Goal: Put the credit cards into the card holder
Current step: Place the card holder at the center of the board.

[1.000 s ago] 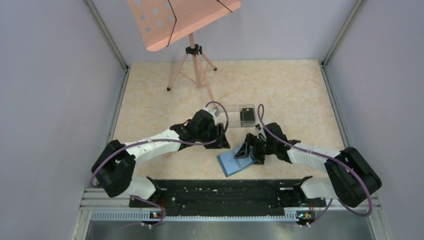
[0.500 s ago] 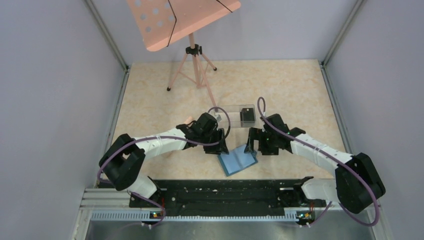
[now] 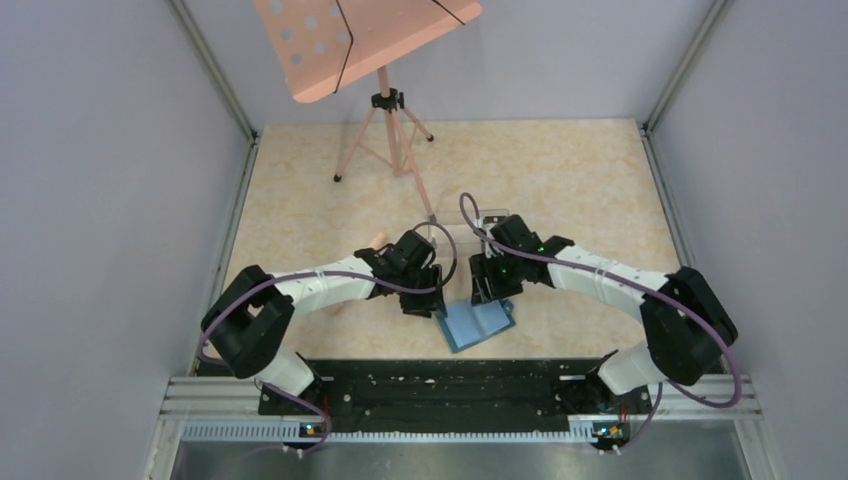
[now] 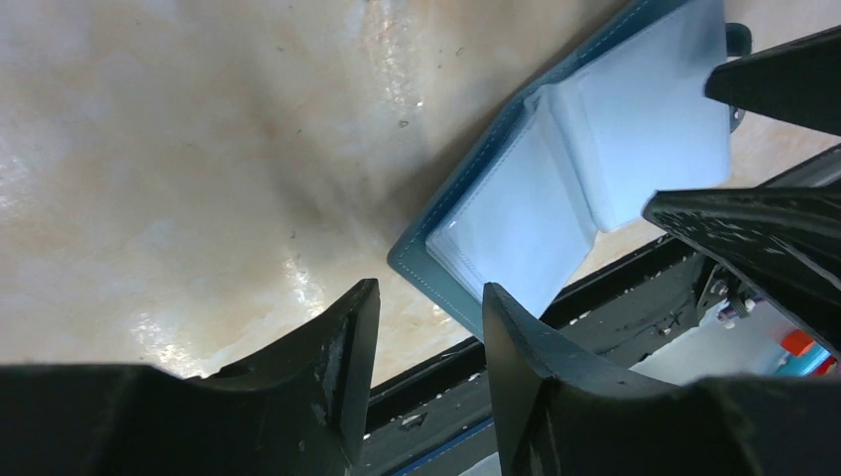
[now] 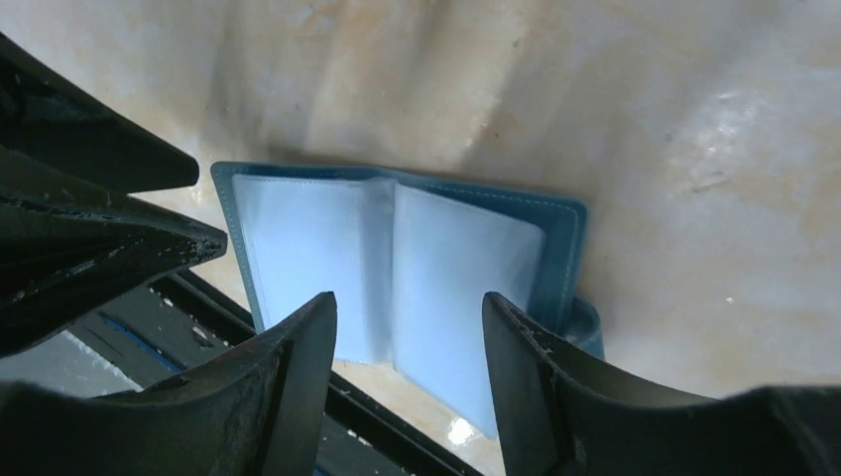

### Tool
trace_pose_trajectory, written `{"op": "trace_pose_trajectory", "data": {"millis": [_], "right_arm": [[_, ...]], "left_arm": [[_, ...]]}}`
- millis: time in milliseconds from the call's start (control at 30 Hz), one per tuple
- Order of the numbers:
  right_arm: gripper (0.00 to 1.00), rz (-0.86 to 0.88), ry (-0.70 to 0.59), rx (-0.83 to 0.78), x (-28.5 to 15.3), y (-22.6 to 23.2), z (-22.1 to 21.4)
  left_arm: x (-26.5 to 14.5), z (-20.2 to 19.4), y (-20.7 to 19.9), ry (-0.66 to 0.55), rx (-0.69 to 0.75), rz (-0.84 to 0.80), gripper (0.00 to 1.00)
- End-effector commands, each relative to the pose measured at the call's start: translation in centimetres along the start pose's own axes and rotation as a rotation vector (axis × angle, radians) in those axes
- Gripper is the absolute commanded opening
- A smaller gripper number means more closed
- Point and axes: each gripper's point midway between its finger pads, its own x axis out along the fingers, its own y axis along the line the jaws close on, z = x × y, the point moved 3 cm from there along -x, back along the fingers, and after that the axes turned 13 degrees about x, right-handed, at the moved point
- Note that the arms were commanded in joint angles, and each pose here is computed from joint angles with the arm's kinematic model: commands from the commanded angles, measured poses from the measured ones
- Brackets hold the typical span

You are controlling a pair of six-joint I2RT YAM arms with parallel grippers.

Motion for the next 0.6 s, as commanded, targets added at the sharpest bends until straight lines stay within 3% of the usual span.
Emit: {"op": "trace_pose_trajectory", "data": {"millis": [0,567], "right_arm": [[0.53,0.044,-0.024,-0.05,1.6,1.8,2.0],[0.35,-0.008,-0.027,0.022,5.6,0.9,3.9]], "left_arm": [[-0.5,-0.2,0.6,-0.007,0.025,0.039,0.48],[-1.9,-0.3,0.5,-0.056,0.042,0.026,0.48]]}}
